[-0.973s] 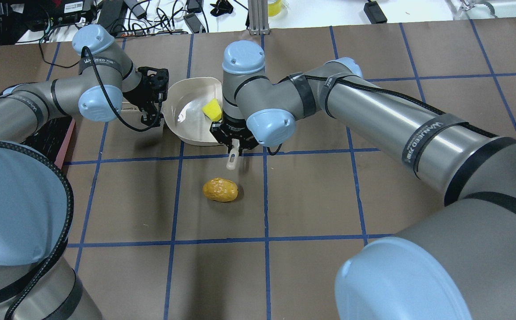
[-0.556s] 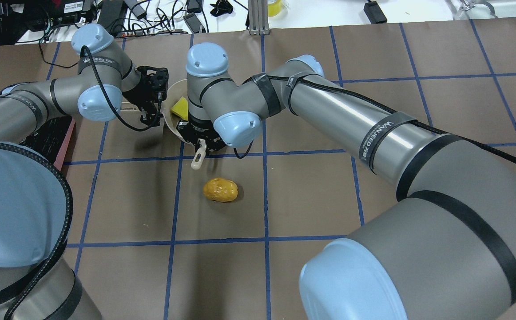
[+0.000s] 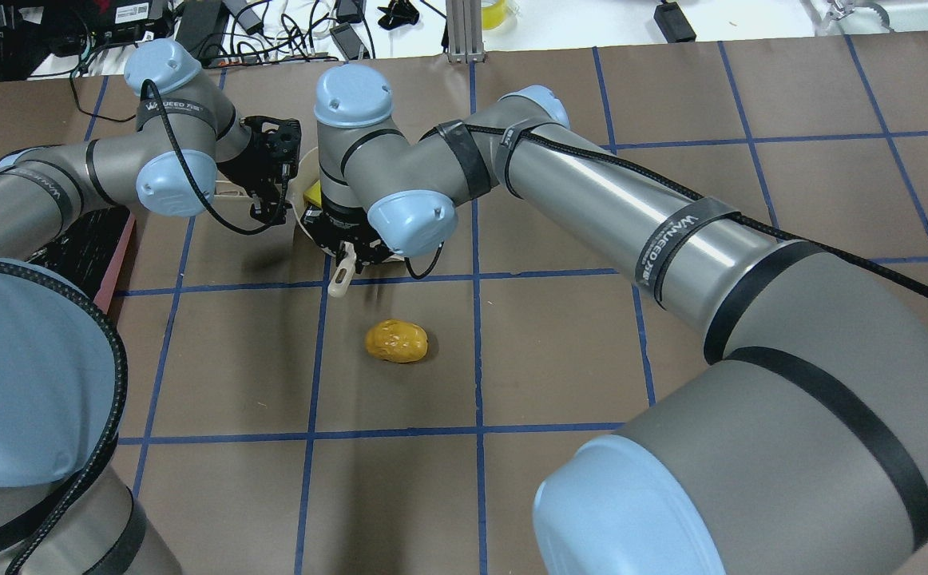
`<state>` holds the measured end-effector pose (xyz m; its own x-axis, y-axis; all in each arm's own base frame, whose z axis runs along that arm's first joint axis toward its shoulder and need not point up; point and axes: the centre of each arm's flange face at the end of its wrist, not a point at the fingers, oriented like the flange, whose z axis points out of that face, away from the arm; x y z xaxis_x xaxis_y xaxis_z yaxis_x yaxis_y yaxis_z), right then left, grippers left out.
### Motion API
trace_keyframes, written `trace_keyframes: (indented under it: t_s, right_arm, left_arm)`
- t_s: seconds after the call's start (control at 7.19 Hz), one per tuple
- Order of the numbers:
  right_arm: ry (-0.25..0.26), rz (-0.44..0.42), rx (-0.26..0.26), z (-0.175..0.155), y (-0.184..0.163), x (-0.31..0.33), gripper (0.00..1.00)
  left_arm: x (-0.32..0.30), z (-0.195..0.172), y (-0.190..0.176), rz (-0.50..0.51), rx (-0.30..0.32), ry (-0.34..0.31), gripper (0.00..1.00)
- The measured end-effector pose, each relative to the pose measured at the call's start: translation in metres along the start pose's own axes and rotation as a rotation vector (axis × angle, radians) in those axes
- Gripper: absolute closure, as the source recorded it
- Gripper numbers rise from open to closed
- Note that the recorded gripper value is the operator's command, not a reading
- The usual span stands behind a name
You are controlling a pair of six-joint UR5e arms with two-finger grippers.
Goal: Sweep and dump trash into bin
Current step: 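Sweep the yellow sponge and pastry into the dustpan with the brush, then move the brush behind the yellow potato with the right gripper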
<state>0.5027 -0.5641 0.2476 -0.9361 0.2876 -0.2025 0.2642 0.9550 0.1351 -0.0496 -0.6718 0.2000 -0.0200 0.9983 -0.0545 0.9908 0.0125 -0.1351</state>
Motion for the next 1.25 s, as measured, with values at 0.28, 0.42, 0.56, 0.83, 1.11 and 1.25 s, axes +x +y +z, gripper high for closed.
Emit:
trace_keyframes:
  t_s: [0.28, 0.42, 0.56, 0.83, 1.11, 1.25]
  right_arm:
    - [0.036, -0.011, 0.017, -0.061, -0.024, 0.036, 1.00]
    - [0.064, -0.028, 0.023, -0.092, -0.033, 0.061, 1.00]
    - [0.101, -0.055, 0.014, -0.113, -0.035, 0.085, 1.00]
    - [0.156, -0.103, -0.023, -0.119, -0.007, 0.130, 1.00]
    - [0.159, -0.114, -0.018, -0.099, 0.036, 0.165, 1.00]
    - [0.165, -0.115, -0.031, -0.089, 0.056, 0.181, 1.00]
  left_arm:
    - [-0.001, -0.006, 0.019, -0.012, 0.003, -0.007, 1.00]
    - [0.000, -0.008, 0.041, -0.027, 0.023, -0.011, 1.00]
    - [0.004, -0.009, 0.067, -0.056, 0.062, -0.016, 1.00]
    - [0.025, -0.016, 0.102, -0.089, 0.098, -0.015, 1.00]
    - [0.069, -0.032, 0.108, -0.079, 0.056, 0.011, 1.00]
    - [0.093, -0.040, 0.104, -0.052, 0.037, 0.020, 1.00]
